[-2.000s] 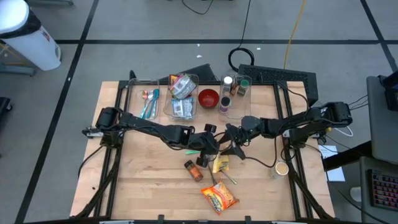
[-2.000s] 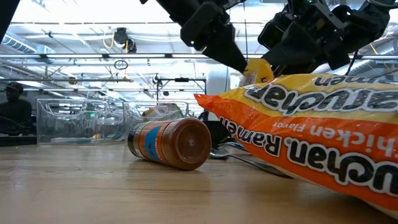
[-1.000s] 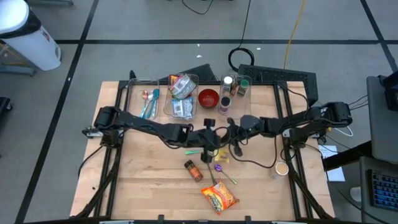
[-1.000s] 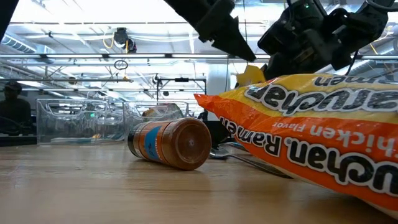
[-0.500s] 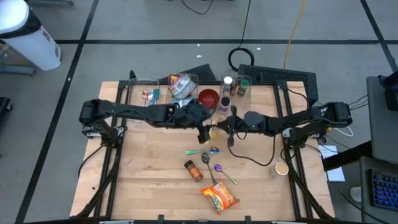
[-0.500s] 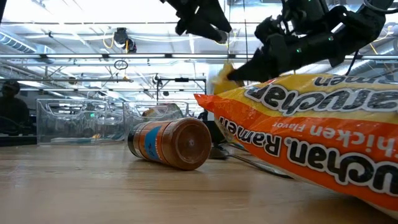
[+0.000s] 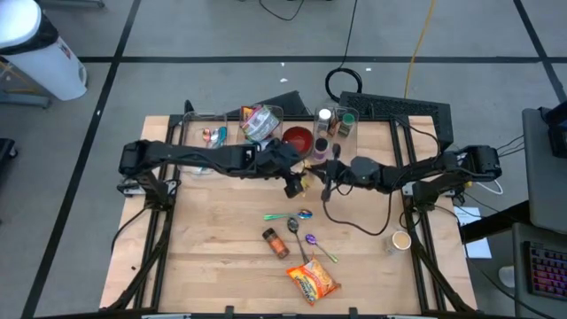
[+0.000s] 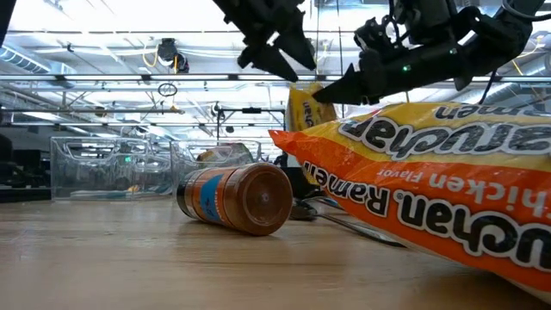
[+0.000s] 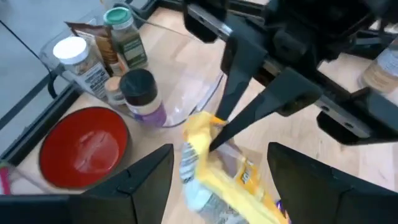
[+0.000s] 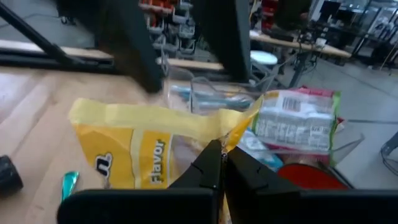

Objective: Pick & Place Food Item
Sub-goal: Put the yellow noodle pack into the middle transparent bin

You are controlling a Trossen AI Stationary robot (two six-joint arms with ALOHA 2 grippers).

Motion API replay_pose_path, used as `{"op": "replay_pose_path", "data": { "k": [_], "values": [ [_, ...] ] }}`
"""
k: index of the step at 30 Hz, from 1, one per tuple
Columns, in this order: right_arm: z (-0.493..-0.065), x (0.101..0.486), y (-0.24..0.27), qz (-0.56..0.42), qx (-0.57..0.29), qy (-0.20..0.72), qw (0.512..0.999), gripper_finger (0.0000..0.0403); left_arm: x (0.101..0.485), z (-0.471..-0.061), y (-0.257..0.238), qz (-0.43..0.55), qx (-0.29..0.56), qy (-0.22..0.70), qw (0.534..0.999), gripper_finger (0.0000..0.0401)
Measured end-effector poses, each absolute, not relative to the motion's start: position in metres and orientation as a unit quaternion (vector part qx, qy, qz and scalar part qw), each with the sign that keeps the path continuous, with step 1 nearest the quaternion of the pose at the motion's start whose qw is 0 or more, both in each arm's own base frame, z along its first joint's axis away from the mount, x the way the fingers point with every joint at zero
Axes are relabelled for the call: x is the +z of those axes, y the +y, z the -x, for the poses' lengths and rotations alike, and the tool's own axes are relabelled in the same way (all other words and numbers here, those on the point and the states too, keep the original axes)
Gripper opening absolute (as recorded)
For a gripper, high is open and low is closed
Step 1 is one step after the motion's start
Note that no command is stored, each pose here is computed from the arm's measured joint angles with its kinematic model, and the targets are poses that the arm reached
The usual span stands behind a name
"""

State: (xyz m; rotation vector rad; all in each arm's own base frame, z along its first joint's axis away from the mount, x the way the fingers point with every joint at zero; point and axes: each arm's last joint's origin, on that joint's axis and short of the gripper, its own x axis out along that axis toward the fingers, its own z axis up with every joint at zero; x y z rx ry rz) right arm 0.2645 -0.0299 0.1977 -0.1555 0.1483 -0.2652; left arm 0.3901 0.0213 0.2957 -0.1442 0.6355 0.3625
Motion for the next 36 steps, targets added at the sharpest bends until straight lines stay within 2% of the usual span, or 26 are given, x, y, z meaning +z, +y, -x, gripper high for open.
{"op": "replay_pose_path", "data": {
  "k": [12, 17, 22, 36],
  "values": [
    [-0.265, 0.202, -0.031, 0.076, -0.136, 0.052, 0.986, 0.0000, 0.280, -0.396, 0.030, 0.068, 0.205, 0.330, 0.919, 0.0275],
    [-0.265, 0.203, -0.031, 0.076, -0.135, 0.048, 0.987, 0.0000, 0.280, -0.395, 0.032, 0.076, 0.200, 0.332, 0.919, 0.0268],
    [-0.265, 0.203, -0.031, 0.076, -0.136, 0.045, 0.987, 0.0000, 0.279, -0.396, 0.035, 0.094, 0.198, 0.333, 0.917, 0.0228],
    [-0.265, 0.203, -0.031, 0.077, -0.135, 0.045, 0.987, 0.0000, 0.272, -0.399, 0.040, 0.099, 0.191, 0.342, 0.915, 0.0083]
  ]
}}
